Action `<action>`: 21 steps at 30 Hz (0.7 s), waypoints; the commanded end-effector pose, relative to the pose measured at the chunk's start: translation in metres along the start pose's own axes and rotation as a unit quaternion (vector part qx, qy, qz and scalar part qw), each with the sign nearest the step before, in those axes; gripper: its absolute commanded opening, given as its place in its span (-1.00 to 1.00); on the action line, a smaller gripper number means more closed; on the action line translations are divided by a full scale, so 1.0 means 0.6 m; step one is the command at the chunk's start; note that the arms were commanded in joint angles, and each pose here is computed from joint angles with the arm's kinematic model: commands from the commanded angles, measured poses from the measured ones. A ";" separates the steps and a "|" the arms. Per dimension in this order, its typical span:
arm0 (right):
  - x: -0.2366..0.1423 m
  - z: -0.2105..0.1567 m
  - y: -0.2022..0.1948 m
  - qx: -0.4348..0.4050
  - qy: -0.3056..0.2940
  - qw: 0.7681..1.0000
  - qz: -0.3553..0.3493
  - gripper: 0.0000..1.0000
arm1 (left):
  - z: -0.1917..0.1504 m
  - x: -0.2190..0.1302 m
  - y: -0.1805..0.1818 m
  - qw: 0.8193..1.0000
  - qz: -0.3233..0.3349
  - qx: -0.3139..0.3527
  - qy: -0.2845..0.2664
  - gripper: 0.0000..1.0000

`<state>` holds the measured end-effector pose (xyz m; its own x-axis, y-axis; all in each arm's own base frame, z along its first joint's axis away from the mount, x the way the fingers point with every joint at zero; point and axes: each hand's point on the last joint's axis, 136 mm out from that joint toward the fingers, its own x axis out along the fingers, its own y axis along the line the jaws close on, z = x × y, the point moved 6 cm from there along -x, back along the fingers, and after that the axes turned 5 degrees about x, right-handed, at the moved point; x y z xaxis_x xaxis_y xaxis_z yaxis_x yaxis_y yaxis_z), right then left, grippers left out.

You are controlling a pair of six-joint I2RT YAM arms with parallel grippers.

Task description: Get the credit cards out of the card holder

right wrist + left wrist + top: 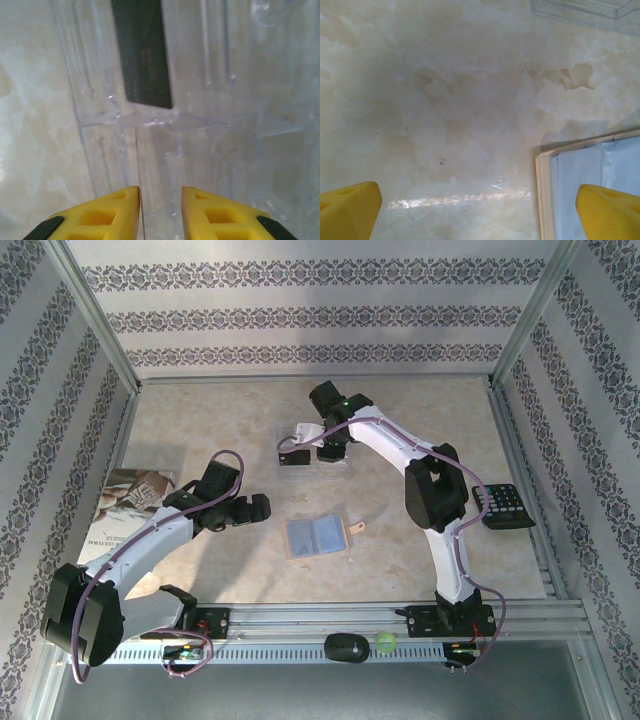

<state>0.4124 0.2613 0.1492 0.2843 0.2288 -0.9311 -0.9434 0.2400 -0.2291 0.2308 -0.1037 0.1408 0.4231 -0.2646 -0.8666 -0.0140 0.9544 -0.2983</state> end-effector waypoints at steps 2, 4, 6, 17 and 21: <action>-0.069 0.044 -0.016 0.025 -0.090 0.994 -0.062 -0.37 | 0.006 -0.007 0.000 1.000 -0.015 -0.009 -0.024 0.99; -0.088 0.055 -0.021 0.038 -0.111 0.989 -0.088 -0.35 | 0.006 -0.010 0.000 0.999 -0.017 -0.010 -0.029 0.99; -0.105 0.064 -0.023 0.068 -0.135 0.985 -0.088 -0.31 | 0.007 -0.014 0.001 0.999 -0.017 -0.010 -0.037 0.99; -0.163 0.080 0.020 0.360 -0.250 0.899 -0.005 -0.31 | 0.011 -0.020 -0.013 0.993 -0.078 -0.010 -0.092 0.99; -0.119 0.053 0.104 0.433 -0.193 0.880 0.035 -0.23 | 0.000 -0.013 -0.006 0.994 -0.068 -0.003 -0.080 0.88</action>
<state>0.3679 0.2781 0.2296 0.4849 0.5195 -0.7036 -0.6489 0.7530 0.1088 0.2240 -0.1060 0.1466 0.5352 -0.3553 -0.7663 0.0365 0.9161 -0.3993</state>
